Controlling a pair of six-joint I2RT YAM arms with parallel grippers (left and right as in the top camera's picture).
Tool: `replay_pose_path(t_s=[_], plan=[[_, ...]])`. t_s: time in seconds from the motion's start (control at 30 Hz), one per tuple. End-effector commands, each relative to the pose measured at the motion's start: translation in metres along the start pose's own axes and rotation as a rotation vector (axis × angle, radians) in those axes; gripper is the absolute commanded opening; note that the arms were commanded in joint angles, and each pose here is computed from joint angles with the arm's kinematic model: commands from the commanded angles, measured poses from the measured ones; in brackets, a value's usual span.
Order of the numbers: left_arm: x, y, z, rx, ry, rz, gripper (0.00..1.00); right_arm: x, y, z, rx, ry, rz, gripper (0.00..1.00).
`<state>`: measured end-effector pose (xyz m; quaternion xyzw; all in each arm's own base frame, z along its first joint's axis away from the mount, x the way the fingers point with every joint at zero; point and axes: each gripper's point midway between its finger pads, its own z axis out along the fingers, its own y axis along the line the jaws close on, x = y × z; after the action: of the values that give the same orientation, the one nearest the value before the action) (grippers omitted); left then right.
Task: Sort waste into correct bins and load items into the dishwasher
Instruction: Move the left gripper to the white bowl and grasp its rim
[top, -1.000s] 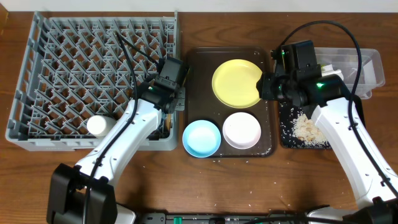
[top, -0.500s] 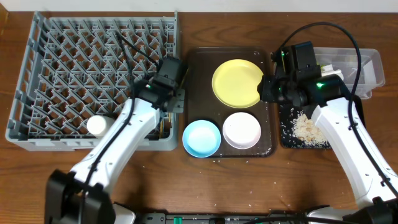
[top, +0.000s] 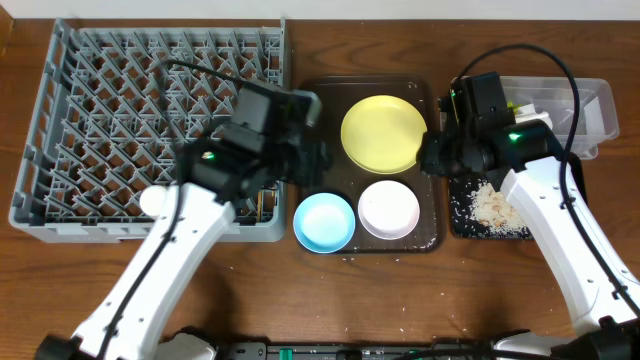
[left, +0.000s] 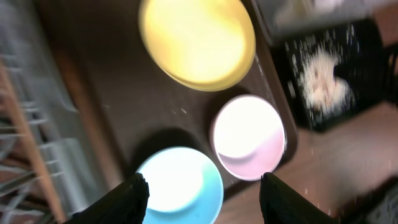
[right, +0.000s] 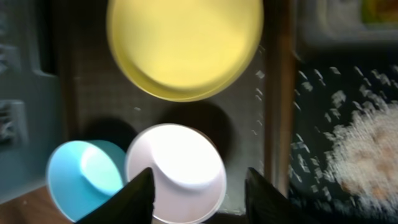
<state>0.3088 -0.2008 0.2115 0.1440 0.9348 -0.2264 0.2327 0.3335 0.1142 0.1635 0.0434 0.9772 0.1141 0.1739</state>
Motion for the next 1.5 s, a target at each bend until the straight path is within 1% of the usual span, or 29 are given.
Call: replay_pose_path(t_s=[0.0, 0.1, 0.2, 0.3, 0.4, 0.47, 0.57, 0.63, 0.67, 0.73, 0.83, 0.97, 1.07, 1.13, 1.17, 1.2, 1.27, 1.47], plan=[[0.030, -0.019, 0.040, 0.073, 0.145, 0.064, 0.59, -0.009, -0.031, -0.008, 0.143, -0.066, 0.128, 0.53], [0.044, -0.030, 0.070, 0.092, 0.210, 0.151, 0.59, -0.020, -0.054, -0.012, 0.204, -0.116, 0.225, 0.69], [0.057, -0.040, 0.101, 0.106, 0.265, 0.191, 0.59, -0.026, -0.069, -0.015, 0.189, -0.124, 0.326, 0.84], [0.078, -0.047, 0.129, 0.111, 0.338, 0.217, 0.59, -0.026, -0.075, -0.015, 0.132, -0.099, 0.380, 0.89], [0.095, -0.051, 0.147, 0.114, 0.394, 0.253, 0.59, -0.026, -0.084, -0.017, 0.129, -0.093, 0.410, 0.90], [0.100, -0.051, 0.155, 0.109, 0.406, 0.275, 0.59, -0.026, -0.085, -0.017, 0.130, -0.093, 0.415, 0.91], [0.101, -0.038, 0.166, 0.040, 0.404, 0.289, 0.58, -0.026, -0.083, -0.017, 0.119, -0.089, 0.414, 0.91], [0.102, -0.031, 0.170, 0.008, 0.409, 0.292, 0.55, -0.025, -0.079, -0.016, 0.095, -0.079, 0.414, 0.92], [0.103, -0.029, 0.172, 0.001, 0.412, 0.293, 0.52, -0.025, -0.078, -0.016, 0.088, -0.076, 0.413, 0.92], [0.103, -0.030, 0.173, 0.006, 0.413, 0.290, 0.47, -0.025, -0.078, -0.016, 0.089, -0.077, 0.413, 0.93], [0.098, -0.046, 0.163, 0.062, 0.416, 0.253, 0.47, -0.025, -0.078, -0.016, 0.089, -0.078, 0.413, 0.93], [0.074, -0.061, 0.140, 0.078, 0.367, 0.252, 0.47, -0.026, -0.078, -0.016, 0.088, -0.081, 0.413, 0.93], [0.052, -0.056, 0.127, 0.009, 0.280, 0.281, 0.48, -0.026, -0.078, -0.016, 0.088, -0.080, 0.413, 0.95], [0.045, -0.044, 0.126, -0.064, 0.252, 0.310, 0.49, -0.026, -0.078, -0.016, 0.088, -0.079, 0.413, 0.99], [0.045, -0.037, 0.128, -0.100, 0.252, 0.331, 0.49, -0.026, -0.078, -0.016, 0.088, -0.079, 0.413, 0.99], [0.047, -0.029, 0.131, -0.134, 0.257, 0.350, 0.53, -0.026, -0.078, -0.016, 0.088, -0.079, 0.413, 0.99], [0.054, -0.019, 0.138, -0.166, 0.277, 0.368, 0.55, -0.026, -0.078, -0.016, 0.088, -0.079, 0.413, 0.99], [0.066, -0.008, 0.170, -0.168, 0.320, 0.409, 0.56, -0.025, -0.078, -0.016, 0.088, -0.077, 0.413, 0.99]])
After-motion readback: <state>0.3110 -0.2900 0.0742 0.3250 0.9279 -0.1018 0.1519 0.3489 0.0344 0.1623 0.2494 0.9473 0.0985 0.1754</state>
